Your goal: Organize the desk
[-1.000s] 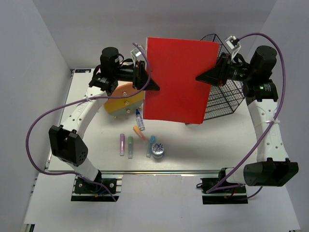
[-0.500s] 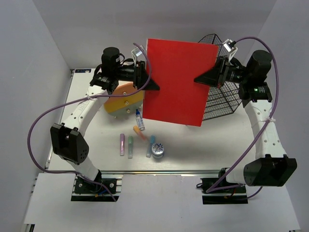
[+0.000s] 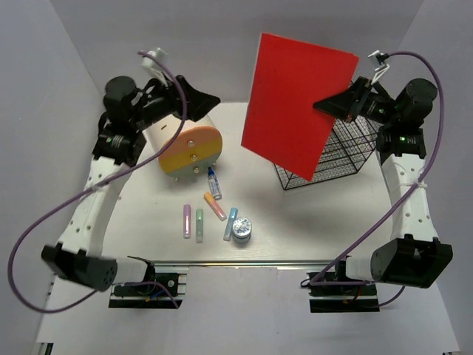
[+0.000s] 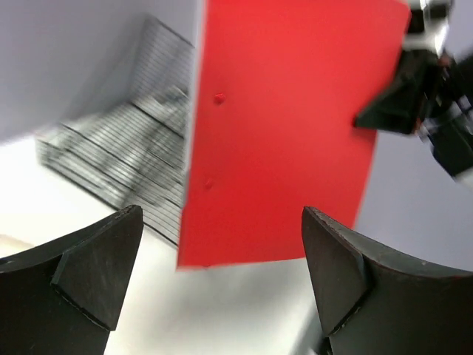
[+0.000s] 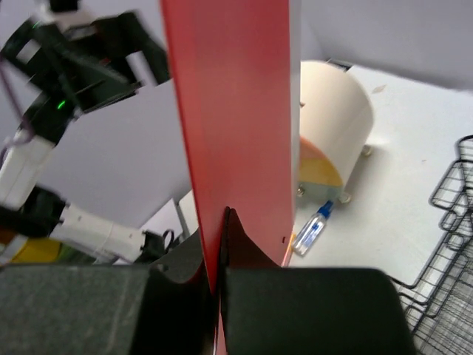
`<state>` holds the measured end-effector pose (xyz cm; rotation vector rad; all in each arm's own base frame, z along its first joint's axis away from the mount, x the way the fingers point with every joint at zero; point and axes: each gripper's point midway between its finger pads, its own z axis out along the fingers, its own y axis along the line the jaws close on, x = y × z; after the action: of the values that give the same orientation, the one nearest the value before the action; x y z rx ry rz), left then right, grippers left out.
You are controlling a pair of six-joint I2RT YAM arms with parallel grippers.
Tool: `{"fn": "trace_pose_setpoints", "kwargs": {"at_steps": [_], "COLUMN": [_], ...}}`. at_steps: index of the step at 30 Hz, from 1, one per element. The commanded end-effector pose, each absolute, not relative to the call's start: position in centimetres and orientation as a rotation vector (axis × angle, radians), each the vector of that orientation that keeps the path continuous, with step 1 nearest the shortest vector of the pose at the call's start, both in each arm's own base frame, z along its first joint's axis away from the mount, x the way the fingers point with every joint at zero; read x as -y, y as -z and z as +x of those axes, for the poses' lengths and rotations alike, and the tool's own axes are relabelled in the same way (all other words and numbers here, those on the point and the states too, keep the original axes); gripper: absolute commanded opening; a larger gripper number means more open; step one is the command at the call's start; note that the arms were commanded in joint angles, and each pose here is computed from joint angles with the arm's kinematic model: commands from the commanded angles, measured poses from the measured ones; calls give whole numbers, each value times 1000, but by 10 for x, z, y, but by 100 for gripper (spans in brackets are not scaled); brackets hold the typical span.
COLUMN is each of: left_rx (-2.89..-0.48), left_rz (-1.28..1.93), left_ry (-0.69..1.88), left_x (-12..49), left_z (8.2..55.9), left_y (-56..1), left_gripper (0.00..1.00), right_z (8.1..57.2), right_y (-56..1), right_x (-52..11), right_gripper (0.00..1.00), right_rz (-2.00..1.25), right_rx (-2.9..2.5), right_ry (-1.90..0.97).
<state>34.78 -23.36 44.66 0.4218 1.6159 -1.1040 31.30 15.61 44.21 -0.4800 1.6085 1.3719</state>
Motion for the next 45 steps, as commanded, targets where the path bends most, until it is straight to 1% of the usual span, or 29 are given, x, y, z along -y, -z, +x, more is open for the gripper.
{"fn": "trace_pose_setpoints", "kwargs": {"at_steps": [1,3,7,10,15,17,29,30,32,39,45], "left_rx": [-1586,-1558,-1588,-1584,-1574,-1588,-1624,-1628,-1630,-1628,-1636], "left_rz": [206,203,199,189,196,197,209,209,208,203,206], "left_ry": [860,845,836,825,837,846,866,867,878,888,901], "left_x": [190,184,179,174,172,172,174,174,175,175,177], "left_z": [353,340,329,319,304,301,292,292,291,287,287], "left_y": [-458,-464,-445,-439,-434,-425,-402,-399,-397,-392,-387], "left_gripper": [98,98,98,98,98,98,98,98,98,98,98], "right_z": [318,324,334,342,359,363,379,381,385,381,378], "right_y": [-475,-480,-481,-479,-462,-456,-416,-405,-401,-374,-378], "right_x": [-142,-132,-115,-95,-54,-46,3,6,14,17,20], "right_gripper": [0,0,0,0,0,0,0,0,0,0,0], "right_rz": [-416,-363,-211,-51,307,389,731,802,860,1012,1064], "right_rx": [-1518,-1503,-1499,-1482,-1447,-1436,-1415,-1440,-1444,-1489,-1480], "right_ry": [-1339,-1318,-1328,-1333,-1415,-1423,-1365,-1360,-1303,-1279,-1258]}}
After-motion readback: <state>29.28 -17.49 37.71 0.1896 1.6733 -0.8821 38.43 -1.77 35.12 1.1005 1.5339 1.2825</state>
